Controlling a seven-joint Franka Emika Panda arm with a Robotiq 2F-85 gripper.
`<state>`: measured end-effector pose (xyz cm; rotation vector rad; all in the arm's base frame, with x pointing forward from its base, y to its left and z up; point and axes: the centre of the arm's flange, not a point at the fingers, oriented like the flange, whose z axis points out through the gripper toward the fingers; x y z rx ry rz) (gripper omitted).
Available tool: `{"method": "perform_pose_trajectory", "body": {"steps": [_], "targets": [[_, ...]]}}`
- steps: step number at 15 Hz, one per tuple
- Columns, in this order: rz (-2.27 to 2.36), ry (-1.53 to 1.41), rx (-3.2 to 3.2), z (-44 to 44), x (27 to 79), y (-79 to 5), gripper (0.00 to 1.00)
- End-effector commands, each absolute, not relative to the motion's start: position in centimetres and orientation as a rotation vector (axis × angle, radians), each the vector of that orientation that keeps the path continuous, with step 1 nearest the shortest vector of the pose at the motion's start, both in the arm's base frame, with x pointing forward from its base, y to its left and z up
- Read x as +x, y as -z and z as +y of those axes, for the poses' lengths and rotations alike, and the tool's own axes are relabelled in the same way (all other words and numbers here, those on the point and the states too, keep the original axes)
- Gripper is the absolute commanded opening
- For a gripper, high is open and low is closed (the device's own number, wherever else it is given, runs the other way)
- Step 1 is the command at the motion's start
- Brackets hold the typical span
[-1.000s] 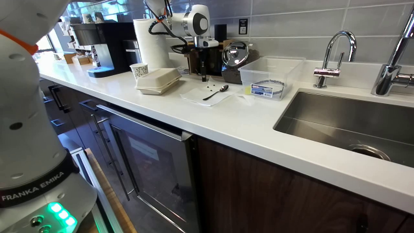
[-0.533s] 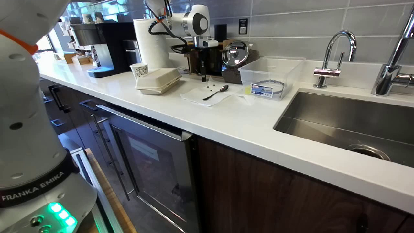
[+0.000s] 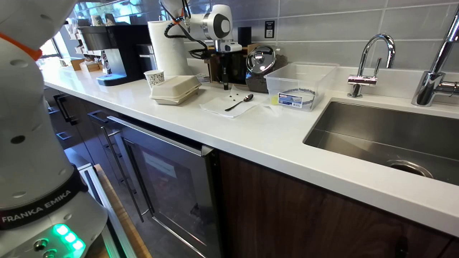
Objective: Move one small black object to the right.
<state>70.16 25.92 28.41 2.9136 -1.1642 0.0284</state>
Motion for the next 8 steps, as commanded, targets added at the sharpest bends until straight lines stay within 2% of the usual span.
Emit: {"method": "perform_pose_trajectory", "body": {"steps": [1,2,3,8], "targets": [[-1.152,-0.021,2.911,26.23,70.38,-27.92,0.05],[-1.146,-0.016,2.910,26.36,70.44,-27.92,0.11],[-1.135,-0.019,2.908,26.44,70.42,-27.90,0.23],[-1.148,-0.027,2.910,26.50,69.82,-28.59,0.60]]}}
